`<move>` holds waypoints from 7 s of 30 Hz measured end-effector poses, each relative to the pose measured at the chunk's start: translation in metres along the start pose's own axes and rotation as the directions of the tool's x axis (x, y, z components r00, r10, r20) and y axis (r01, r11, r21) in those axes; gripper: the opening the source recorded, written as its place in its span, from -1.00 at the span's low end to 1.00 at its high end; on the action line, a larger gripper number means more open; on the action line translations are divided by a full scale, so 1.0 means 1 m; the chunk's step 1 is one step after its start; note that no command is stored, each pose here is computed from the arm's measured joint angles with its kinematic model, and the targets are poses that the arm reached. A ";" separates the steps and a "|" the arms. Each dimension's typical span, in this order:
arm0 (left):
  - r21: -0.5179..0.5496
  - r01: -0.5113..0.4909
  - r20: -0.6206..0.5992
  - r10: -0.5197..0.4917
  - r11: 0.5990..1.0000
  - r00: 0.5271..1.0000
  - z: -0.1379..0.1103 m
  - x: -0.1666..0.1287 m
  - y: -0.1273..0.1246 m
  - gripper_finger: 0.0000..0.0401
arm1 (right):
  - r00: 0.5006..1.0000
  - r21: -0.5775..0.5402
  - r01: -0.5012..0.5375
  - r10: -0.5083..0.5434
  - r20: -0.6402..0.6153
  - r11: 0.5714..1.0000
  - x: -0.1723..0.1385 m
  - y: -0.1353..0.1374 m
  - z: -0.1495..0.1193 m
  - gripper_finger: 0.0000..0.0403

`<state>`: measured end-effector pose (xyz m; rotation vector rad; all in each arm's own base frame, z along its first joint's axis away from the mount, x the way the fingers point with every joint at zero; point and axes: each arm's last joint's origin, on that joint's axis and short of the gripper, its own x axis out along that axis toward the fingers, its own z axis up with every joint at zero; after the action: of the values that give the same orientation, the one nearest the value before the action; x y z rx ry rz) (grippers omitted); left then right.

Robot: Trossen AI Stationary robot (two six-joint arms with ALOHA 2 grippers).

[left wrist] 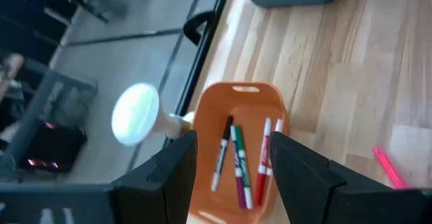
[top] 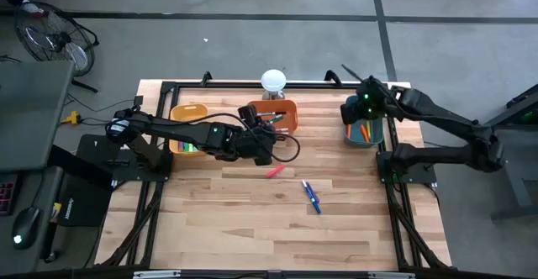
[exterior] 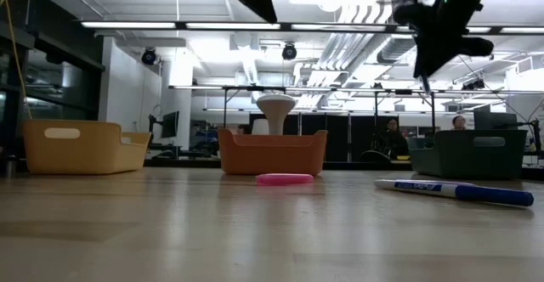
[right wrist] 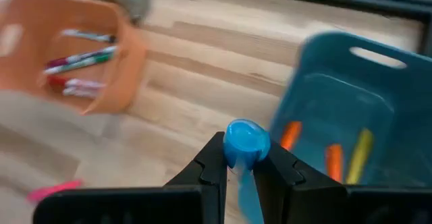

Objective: Pick & Place Markers
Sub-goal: Put the blue pen into the blue bin, then put the pink pen into the blue bin

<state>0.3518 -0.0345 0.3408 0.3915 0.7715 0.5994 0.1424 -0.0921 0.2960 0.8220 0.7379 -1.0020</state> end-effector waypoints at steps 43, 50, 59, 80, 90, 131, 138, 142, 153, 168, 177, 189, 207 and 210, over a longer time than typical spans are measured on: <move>-0.025 0.293 -0.098 -0.294 0.956 0.951 -0.010 0.044 0.042 -0.11 | 0.960 0.145 0.123 -0.081 -0.267 0.982 0.087 -0.061 0.004 -0.57; -0.111 0.388 -0.168 -0.402 0.915 0.900 -0.024 0.056 0.047 -0.11 | 0.993 -0.059 -0.035 0.028 -0.111 0.998 0.054 -0.040 0.027 -0.57; -0.240 0.383 -0.177 -0.428 0.892 0.886 -0.063 0.056 0.049 -0.11 | 0.977 -0.230 -0.211 0.215 -0.009 0.950 0.012 0.012 0.040 -0.57; -0.545 0.367 0.197 -0.311 0.753 0.930 -0.179 -0.028 0.076 -0.11 | 0.826 -0.579 -0.538 0.520 -0.218 0.612 0.012 0.132 -0.031 -0.57; -0.605 0.398 0.311 -0.255 0.690 0.915 -0.230 -0.040 0.060 -0.11 | 0.771 -0.655 -0.619 0.493 -0.403 0.433 0.052 0.176 -0.048 -0.57; -0.507 0.592 0.603 -0.233 0.627 0.763 -0.309 -0.036 0.037 -0.11 | 0.834 -0.848 -0.516 0.152 -0.530 -0.122 0.155 0.242 -0.105 -0.08; -0.477 0.619 0.616 -0.265 0.623 0.742 -0.308 -0.036 0.036 -0.11 | 0.835 -0.838 -0.522 0.105 -0.540 -0.159 0.177 0.240 -0.116 -0.08; -0.417 0.687 0.635 -0.350 0.595 0.689 -0.308 -0.037 0.033 -0.11 | 0.829 -0.831 -0.529 0.104 -0.549 -0.170 0.182 0.239 -0.115 -0.09; -0.354 0.754 0.647 -0.437 0.553 0.625 -0.308 -0.039 0.030 -0.11 | 0.830 -0.831 -0.520 0.115 -0.546 -0.196 0.190 0.236 -0.116 -0.11; -0.359 0.749 0.646 -0.431 0.557 0.630 -0.308 -0.039 0.031 -0.11 | 0.842 -0.844 -0.501 0.114 -0.526 -0.192 0.192 0.234 -0.119 -0.51; -0.359 0.748 0.646 -0.430 0.558 0.631 -0.308 -0.039 0.031 -0.11 | 0.854 -0.855 -0.485 0.112 -0.508 -0.182 0.192 0.234 -0.118 -0.87; -0.358 0.748 0.646 -0.430 0.559 0.631 -0.308 -0.039 0.031 -0.11 | 0.858 -0.862 -0.486 0.109 -0.502 -0.143 0.192 0.235 -0.119 -0.87; -0.359 0.748 0.646 -0.430 0.559 0.631 -0.308 -0.039 0.031 -0.11 | 0.883 -0.876 -0.468 0.035 -0.467 0.115 0.169 0.223 -0.099 -0.87; -0.359 0.748 0.646 -0.430 0.559 0.631 -0.308 -0.039 0.031 -0.11 | 0.887 -0.867 -0.451 0.002 -0.461 0.213 0.160 0.216 -0.090 -0.87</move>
<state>0.0899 -0.0009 0.1749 -0.3436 0.1378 0.0210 0.3851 -0.0164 0.1703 -0.0655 1.3153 0.0825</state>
